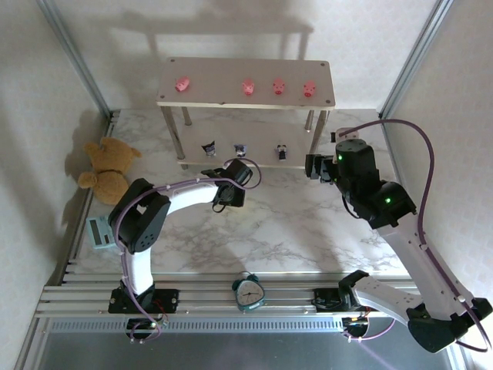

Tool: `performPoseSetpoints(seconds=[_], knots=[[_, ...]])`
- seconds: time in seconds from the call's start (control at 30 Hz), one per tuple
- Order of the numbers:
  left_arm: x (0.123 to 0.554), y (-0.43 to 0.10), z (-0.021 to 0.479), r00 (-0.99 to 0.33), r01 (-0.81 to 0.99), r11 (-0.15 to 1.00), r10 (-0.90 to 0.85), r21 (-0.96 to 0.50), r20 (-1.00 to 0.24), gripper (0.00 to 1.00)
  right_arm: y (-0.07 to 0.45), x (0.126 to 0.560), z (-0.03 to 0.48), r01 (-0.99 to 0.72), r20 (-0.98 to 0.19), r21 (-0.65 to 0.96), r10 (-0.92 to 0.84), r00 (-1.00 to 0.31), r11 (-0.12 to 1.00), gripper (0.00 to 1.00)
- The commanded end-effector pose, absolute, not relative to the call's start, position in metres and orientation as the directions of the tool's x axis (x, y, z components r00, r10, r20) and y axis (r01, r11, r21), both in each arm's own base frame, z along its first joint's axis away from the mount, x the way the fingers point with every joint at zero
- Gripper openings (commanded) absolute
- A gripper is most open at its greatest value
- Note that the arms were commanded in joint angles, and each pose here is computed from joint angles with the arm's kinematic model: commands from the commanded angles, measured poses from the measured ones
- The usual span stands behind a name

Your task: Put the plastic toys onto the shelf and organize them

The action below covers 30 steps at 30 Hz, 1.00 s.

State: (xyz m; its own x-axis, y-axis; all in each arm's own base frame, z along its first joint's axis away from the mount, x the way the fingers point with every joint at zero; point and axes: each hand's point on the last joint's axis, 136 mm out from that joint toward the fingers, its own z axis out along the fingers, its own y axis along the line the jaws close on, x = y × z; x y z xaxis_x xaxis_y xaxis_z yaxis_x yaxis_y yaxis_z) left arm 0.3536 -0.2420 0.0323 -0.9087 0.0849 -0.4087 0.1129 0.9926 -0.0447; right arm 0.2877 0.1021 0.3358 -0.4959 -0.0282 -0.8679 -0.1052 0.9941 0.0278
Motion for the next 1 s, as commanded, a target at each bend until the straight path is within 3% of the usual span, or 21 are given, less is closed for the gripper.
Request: performPoseSetpoints(seconds=[0.0,0.37,0.73,0.97], knots=[[0.354,-0.244,0.031,-0.912,0.107,0.994,0.089,-0.021,-0.400,0.49,0.101,0.291,0.339,-0.109,-0.879,0.038,-0.019,-0.476,0.993,0.89],[0.364,-0.224,0.032,-0.899,0.110,0.989,0.141,0.096,-0.416,0.45,0.099,0.295,0.331,-0.105,-0.870,0.046,-0.012,-0.493,0.993,0.90],[0.364,-0.219,0.037,-0.896,0.132,0.984,0.170,0.121,-0.411,0.45,0.102,0.298,0.331,-0.112,-0.868,0.060,-0.003,-0.497,0.992,0.90],[0.370,-0.223,0.046,-0.881,0.153,0.983,0.183,0.104,-0.437,0.33,0.099,0.297,0.333,-0.103,-0.871,0.059,0.001,-0.492,0.993,0.90]])
